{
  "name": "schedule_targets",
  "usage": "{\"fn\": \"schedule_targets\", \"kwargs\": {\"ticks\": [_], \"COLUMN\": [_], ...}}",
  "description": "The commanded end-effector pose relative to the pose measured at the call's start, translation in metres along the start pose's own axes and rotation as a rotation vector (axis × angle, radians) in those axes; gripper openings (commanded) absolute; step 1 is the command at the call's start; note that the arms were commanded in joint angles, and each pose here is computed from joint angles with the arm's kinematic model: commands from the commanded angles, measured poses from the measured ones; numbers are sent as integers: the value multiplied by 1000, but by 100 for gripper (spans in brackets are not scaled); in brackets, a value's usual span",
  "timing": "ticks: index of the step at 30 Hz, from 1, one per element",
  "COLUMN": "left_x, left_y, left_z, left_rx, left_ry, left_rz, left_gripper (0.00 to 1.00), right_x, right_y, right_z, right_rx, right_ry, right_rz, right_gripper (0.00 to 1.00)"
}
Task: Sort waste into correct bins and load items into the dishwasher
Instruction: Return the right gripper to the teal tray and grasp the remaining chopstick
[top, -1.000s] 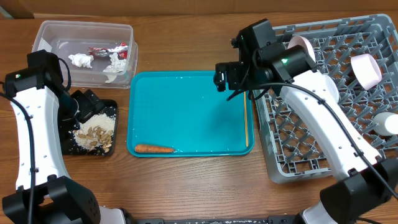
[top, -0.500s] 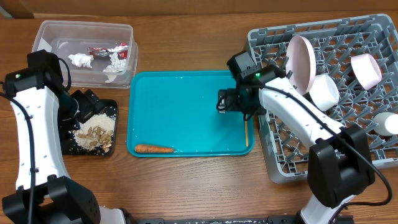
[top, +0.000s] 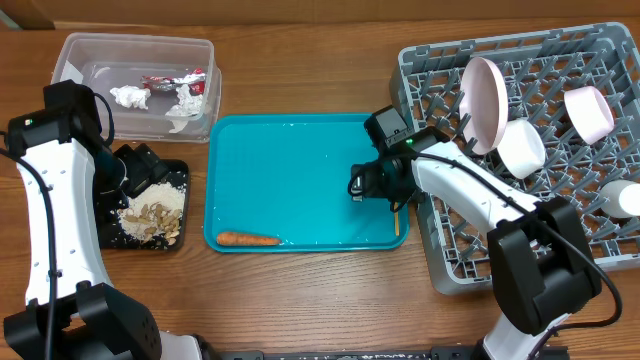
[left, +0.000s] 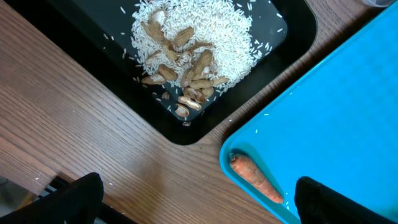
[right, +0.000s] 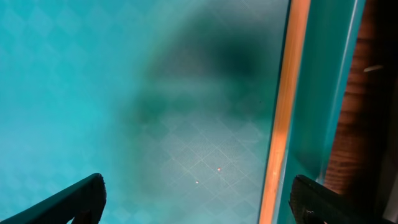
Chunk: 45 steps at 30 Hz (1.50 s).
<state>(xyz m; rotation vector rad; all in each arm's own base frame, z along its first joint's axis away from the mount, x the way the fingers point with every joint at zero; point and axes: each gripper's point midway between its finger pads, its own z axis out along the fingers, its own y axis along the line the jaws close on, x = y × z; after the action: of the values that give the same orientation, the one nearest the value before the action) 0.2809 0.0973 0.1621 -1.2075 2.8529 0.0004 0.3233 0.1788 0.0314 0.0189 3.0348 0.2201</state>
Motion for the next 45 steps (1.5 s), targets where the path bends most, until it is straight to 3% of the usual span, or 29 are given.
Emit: {"fn": "schedule_targets", "kwargs": {"ticks": [1, 18, 31, 39, 45], "left_x": [-2, -2, -2, -2, -2], "left_y": [-1, -1, -1, -1, -1], "left_z": [-10, -10, -10, -10, -10], "left_rx": [21, 22, 22, 22, 21], "left_ry": [-33, -34, -34, -34, -33], "left_rz": [-5, -5, -4, -4, -4], "left_gripper": [100, 100, 100, 100, 100], "right_x": [1, 10, 26, 26, 15], "right_y": [-4, -11, 25, 25, 7], "right_z": [0, 13, 16, 16, 14], "right_rx": [19, 40, 18, 39, 137], "right_ry": [-6, 1, -9, -21, -96], "right_rz": [12, 27, -84, -39, 124], "right_gripper": [96, 95, 95, 90, 86]}}
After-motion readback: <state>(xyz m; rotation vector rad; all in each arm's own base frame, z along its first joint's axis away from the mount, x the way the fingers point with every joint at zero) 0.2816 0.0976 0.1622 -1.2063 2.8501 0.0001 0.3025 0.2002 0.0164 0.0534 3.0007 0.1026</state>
